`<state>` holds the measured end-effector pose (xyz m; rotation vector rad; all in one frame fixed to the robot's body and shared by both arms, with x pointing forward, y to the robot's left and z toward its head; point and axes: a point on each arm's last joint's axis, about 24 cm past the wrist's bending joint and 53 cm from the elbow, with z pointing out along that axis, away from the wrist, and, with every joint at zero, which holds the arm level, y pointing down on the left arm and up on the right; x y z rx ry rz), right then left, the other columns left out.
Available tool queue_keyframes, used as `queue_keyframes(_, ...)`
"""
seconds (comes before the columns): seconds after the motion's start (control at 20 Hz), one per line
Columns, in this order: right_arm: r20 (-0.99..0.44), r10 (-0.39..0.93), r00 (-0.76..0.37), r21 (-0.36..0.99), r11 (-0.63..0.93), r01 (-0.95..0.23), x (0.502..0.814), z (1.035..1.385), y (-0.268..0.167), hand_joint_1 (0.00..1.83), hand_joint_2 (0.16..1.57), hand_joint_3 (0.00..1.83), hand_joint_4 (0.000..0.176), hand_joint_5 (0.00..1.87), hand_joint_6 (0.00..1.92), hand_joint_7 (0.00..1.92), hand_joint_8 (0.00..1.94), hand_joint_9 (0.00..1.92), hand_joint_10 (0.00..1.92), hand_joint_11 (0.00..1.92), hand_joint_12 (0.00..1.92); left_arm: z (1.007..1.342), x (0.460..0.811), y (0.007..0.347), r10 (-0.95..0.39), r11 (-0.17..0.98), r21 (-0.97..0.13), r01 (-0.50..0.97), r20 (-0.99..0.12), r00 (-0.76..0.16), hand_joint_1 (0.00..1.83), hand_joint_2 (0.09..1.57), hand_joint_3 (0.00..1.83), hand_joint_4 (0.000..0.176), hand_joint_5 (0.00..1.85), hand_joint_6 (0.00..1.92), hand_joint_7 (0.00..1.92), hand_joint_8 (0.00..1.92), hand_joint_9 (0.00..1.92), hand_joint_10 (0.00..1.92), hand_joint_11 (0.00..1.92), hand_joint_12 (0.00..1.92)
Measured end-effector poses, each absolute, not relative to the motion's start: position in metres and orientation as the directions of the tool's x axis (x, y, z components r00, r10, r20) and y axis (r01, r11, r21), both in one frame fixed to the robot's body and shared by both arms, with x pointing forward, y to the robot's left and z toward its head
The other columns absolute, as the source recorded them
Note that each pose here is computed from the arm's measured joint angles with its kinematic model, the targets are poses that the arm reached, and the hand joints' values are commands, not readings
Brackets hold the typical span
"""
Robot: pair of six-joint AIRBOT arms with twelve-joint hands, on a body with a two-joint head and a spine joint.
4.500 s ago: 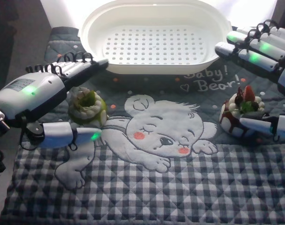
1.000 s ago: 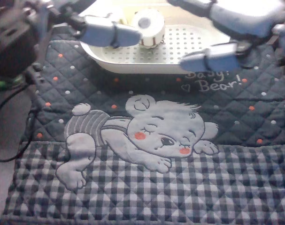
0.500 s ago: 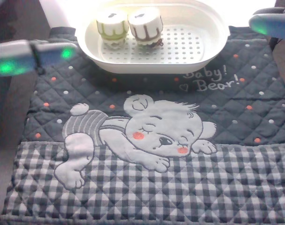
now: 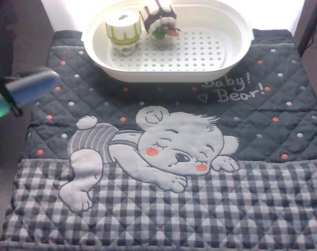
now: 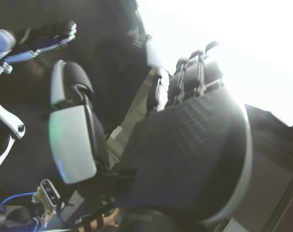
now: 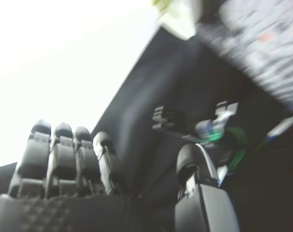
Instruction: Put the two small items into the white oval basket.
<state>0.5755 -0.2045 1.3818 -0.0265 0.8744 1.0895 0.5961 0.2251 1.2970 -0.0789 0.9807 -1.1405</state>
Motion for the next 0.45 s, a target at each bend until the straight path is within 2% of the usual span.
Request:
queue_keyframes(0.1,-0.628,0.767,0.133,0.401,0.465,-0.789,0.579,1.375,-0.197,0.4,1.25,0.01,0.0,0.0,0.0,0.0,0.0,0.06,0.02,0.07,0.05,1.298,0.595,0.229,-0.783,0.472,-0.51,0.719,-0.617,0.076,0.3,1.4,0.02,0.08,0.0,0.0,0.0,0.0,0.0,0.0,0.0,0.0)
queue_keyframes(0.15,-0.627,0.773,0.102,0.423,0.447,-0.788,0.581,1.371,-0.197,0.45,1.25,0.0,0.0,0.0,0.0,0.0,0.0,0.09,0.01,0.01,0.32,1.304,0.592,0.229,-0.788,0.465,-0.5,0.731,-0.61,0.084,0.43,1.4,0.01,0.082,0.03,0.01,0.0,0.0,0.0,0.0,0.0,0.0)
queue_keyframes(0.2,-0.621,0.779,0.09,0.437,0.439,-0.785,0.583,1.369,-0.2,0.49,1.27,0.01,0.062,0.1,1.08,0.05,0.03,0.07,0.01,0.04,0.07,1.311,0.588,0.227,-0.788,0.456,-0.479,0.75,-0.61,0.089,0.48,1.33,0.0,0.065,0.19,0.1,0.17,0.02,0.1,0.02,0.0,0.0)
queue_keyframes(0.25,-0.616,0.782,0.094,0.437,0.438,-0.786,0.583,1.37,-0.201,0.49,1.27,0.01,0.062,0.1,1.08,0.05,0.03,0.07,0.01,0.04,0.07,1.315,0.585,0.226,-0.783,0.455,-0.465,0.76,-0.615,0.092,0.48,1.33,0.0,0.065,0.19,0.1,0.17,0.02,0.1,0.02,0.0,0.0)
queue_keyframes(0.3,-0.611,0.786,0.097,0.435,0.436,-0.788,0.582,1.371,-0.203,0.48,1.23,0.0,0.065,0.05,1.06,0.05,0.01,0.04,0.0,0.0,0.0,1.32,0.58,0.224,-0.78,0.452,-0.444,0.773,-0.618,0.101,0.54,1.28,0.0,0.11,0.28,0.13,0.02,0.0,0.0,0.0,0.01,0.01)
queue_keyframes(0.35,-0.609,0.787,0.104,0.428,0.436,-0.791,0.581,1.372,-0.204,0.43,1.21,0.0,0.059,0.01,0.41,0.01,0.0,0.01,0.0,0.0,0.0,1.322,0.577,0.219,-0.77,0.455,-0.423,0.784,-0.629,0.108,0.55,1.25,0.0,0.124,0.23,0.05,0.0,0.0,0.0,0.0,0.0,0.28)
queue_keyframes(0.4,-0.601,0.792,0.109,0.429,0.435,-0.791,0.581,1.374,-0.206,0.51,1.16,0.0,0.113,0.0,0.78,0.0,0.0,0.01,0.0,0.0,0.0,1.326,0.573,0.214,-0.763,0.449,-0.402,0.798,-0.638,0.108,0.62,1.24,0.0,0.143,0.35,0.08,0.03,0.01,0.03,0.01,0.0,0.18)
queue_keyframes(0.45,-0.598,0.794,0.112,0.427,0.433,-0.794,0.579,1.374,-0.207,0.51,1.16,0.0,0.113,0.0,0.78,0.0,0.0,0.01,0.0,0.0,0.0,1.329,0.57,0.213,-0.757,0.451,-0.39,0.803,-0.643,0.113,0.62,1.24,0.0,0.143,0.35,0.08,0.03,0.01,0.03,0.01,0.0,0.18)
